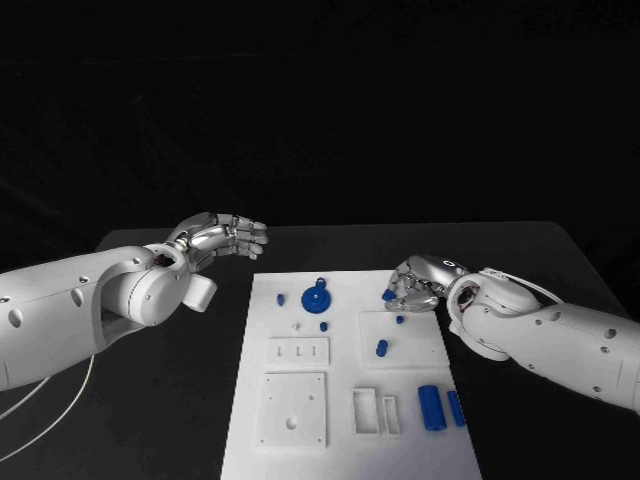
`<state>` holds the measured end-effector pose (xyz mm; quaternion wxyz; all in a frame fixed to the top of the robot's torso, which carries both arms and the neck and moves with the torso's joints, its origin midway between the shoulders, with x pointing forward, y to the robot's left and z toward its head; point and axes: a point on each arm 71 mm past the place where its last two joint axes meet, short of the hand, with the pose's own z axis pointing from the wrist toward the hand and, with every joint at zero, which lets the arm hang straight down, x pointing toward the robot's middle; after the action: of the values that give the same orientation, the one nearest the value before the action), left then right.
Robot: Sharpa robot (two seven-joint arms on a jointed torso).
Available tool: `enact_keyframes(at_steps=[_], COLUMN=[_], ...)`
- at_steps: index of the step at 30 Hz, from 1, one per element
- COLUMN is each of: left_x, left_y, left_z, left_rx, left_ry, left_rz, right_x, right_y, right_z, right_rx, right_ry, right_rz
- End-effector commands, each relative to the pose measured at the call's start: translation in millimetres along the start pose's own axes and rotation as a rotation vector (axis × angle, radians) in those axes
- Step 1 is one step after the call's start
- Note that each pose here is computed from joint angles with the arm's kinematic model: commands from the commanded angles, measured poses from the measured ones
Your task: Assemble the parts on the task board
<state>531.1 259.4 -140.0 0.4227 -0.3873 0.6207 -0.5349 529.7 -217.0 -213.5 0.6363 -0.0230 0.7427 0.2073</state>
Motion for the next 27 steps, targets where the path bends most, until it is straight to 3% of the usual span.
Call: enact_keyframes(at_steps=[1, 27], left_x=[1.7, 1.5], left_y=[-1.3, -1.1], left_z=[0.4, 0.6], left_rx=[0.011, 0.011], left_ry=[0.012, 0.011], left_rz=[-0.001, 0.000], right_x=[6.9, 10.2], right_y=[-0.2, 4.5], right_z=[-0.7, 0.8], right_rx=[0.009, -0.010], right_ry=[0.009, -0.043], right_rz=[-0.063, -0.105])
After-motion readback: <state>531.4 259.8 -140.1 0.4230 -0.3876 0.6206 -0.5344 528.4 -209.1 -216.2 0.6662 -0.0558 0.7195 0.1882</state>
